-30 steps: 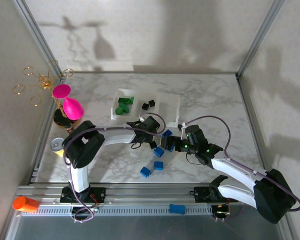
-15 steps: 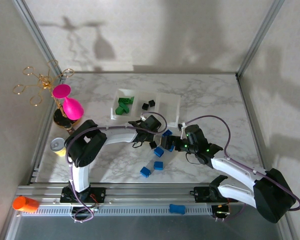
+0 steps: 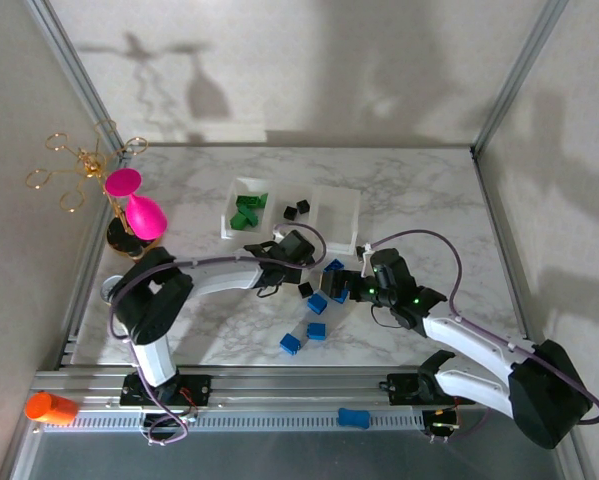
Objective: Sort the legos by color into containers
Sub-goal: Pick up the lego from the center of the table, then place the lego in the container.
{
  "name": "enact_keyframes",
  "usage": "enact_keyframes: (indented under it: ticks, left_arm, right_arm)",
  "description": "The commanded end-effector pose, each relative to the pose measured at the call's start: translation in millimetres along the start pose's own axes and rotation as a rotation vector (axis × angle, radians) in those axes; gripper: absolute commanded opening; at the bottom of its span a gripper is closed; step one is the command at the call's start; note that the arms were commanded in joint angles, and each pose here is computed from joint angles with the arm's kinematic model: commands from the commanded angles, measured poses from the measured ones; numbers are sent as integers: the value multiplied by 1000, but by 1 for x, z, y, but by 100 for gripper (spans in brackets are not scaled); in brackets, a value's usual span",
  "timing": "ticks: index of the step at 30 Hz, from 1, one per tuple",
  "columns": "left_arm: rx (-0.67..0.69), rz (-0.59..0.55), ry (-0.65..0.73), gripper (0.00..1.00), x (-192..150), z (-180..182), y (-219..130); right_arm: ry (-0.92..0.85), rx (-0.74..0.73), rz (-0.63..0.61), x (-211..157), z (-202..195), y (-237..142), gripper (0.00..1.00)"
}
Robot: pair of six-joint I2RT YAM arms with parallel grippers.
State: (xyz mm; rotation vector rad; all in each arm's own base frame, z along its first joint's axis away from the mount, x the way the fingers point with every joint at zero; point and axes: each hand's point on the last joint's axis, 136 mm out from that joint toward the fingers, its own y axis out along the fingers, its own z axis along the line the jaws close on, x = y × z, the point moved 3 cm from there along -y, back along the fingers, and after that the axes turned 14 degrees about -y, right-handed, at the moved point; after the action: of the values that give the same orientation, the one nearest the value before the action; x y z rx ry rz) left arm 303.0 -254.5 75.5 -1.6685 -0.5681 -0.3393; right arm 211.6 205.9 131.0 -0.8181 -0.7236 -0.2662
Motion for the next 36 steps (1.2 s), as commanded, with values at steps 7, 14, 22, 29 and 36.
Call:
enact_keyframes:
  ticks: [7,14,22,29,36]
  left_arm:
    - [-11,-104,-39,33,49,-9,-31]
    - [16,-163,-94,33,93,-14,-15]
    - [33,-198,-139,34,132,-15,13]
    - [46,-189,-159,34,148,-19,47]
    - [62,-161,-161,35,153,-22,77]
  right_arm:
    - [16,-27,-124,42,5,-15,99]
    - [38,-40,-168,56,1,-21,99]
    - [39,-27,-185,60,1,-22,99]
    - [17,-8,-194,67,4,-16,99]
    - [15,-10,-189,67,2,-14,99]
